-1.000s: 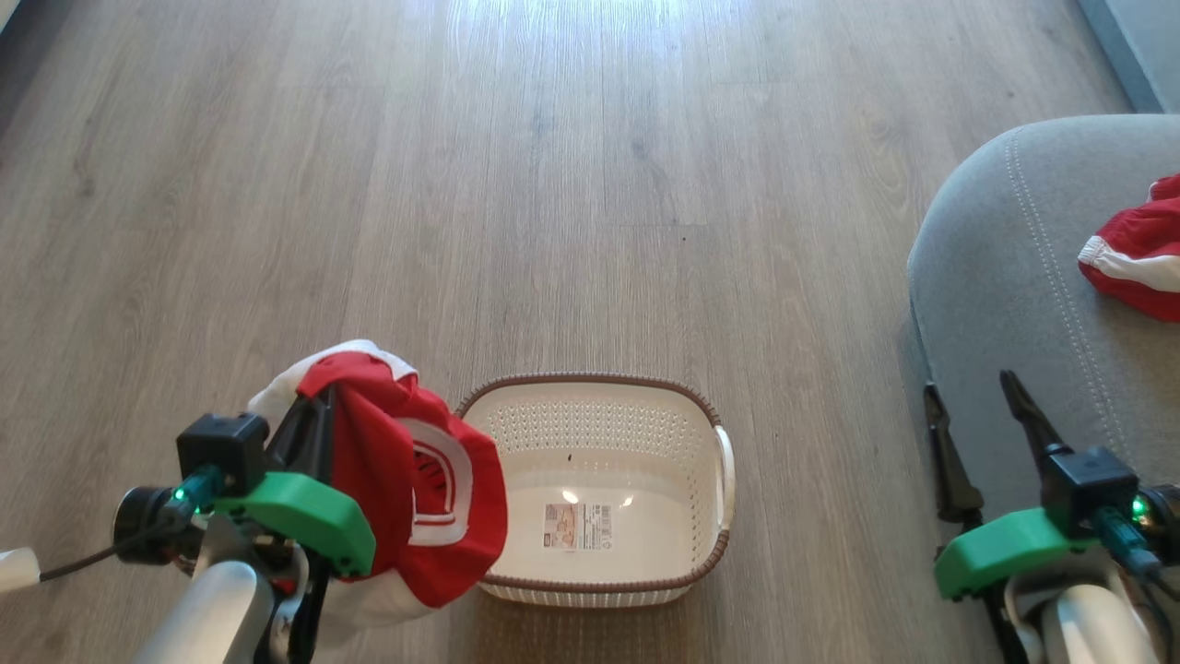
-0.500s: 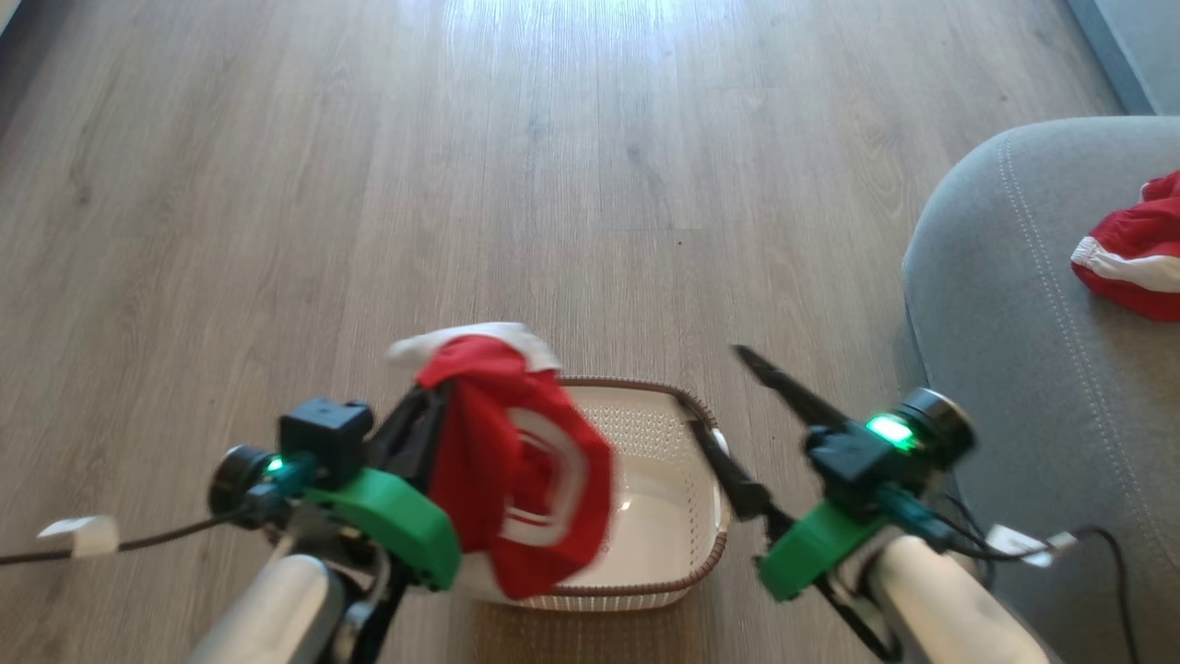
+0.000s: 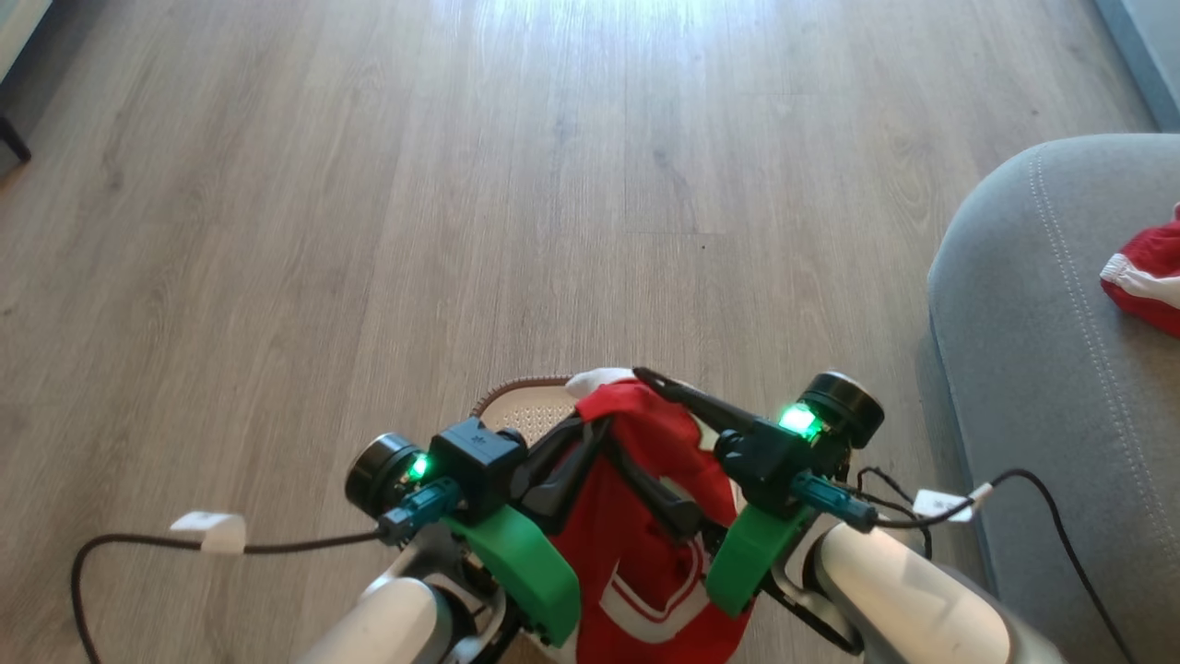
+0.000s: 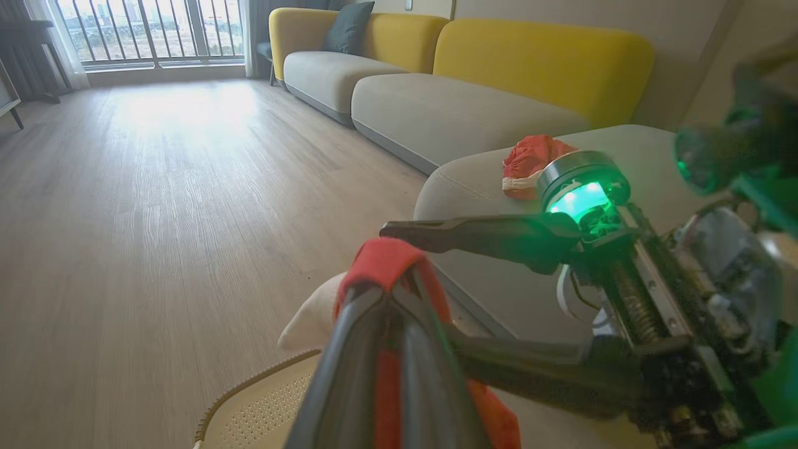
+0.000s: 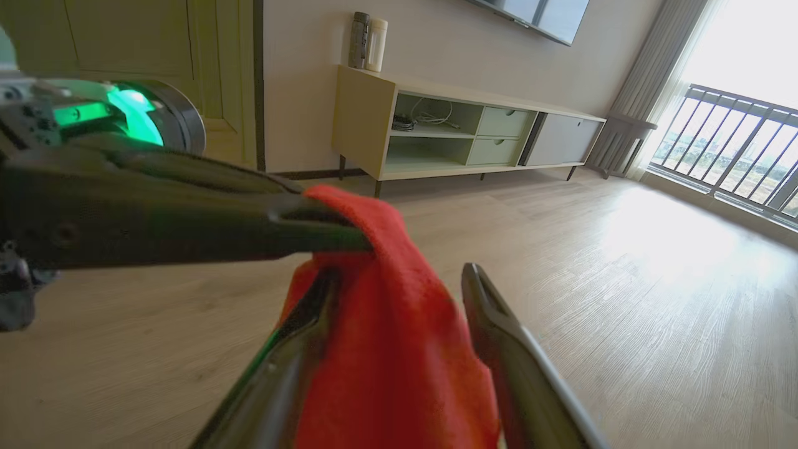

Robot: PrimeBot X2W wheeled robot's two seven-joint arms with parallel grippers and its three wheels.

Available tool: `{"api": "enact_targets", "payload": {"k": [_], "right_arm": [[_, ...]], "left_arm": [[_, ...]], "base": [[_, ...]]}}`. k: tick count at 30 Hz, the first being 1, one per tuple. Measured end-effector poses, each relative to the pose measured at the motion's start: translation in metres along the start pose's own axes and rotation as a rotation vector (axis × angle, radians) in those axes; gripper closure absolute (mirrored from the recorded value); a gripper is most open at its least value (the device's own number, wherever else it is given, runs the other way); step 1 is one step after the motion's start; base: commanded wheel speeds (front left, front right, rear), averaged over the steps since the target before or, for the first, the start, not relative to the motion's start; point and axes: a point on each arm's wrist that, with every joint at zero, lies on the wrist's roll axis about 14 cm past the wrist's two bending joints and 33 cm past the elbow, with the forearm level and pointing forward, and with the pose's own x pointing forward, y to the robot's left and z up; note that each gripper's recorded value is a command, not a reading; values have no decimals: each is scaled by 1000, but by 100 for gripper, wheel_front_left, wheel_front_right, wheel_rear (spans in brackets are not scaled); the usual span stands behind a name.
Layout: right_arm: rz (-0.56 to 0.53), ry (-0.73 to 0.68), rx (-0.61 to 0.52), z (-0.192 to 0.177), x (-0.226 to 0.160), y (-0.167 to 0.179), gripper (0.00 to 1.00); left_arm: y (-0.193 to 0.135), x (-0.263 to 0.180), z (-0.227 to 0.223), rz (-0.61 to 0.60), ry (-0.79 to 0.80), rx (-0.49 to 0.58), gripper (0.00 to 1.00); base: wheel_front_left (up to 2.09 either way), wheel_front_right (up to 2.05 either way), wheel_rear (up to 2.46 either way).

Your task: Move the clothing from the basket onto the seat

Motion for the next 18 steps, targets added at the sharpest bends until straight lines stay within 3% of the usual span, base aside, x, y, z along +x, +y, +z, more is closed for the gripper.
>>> {"api": "enact_targets", "payload": {"k": [1,2,9,10,11,12,13,18], "right_arm": [[3,17,10,-4,0,1,63],[4,31,19,-7,-1,1,100],[3,72,50,-16,-6,0,100],[0,71,53,-16,-6,-1,100],[-5,71,57,-16,-7,-2,100],[-15,69,60,-15,-7,-5,100],[-25,67,65,-15,-8,-8,100],[-97,70,66,-16,-17,-33,100]], "left_arm": [[-2,0,2,-5,-5,-1,100],[-3,0,3,-8,-9,-2,100],[-4,0,3,-14,-4,2,100],[-4,0,3,-13,-3,3,96],[-4,0,3,-11,-3,3,64],[-3,1,2,-7,-5,3,25],[-3,1,1,-7,-5,4,0],[3,4,-12,6,12,5,0]], "base": [[0,0,0],[0,0,0],[0,0,0],[0,0,0],[0,0,0],[0,0,0],[0,0,0],[0,0,0]]}}
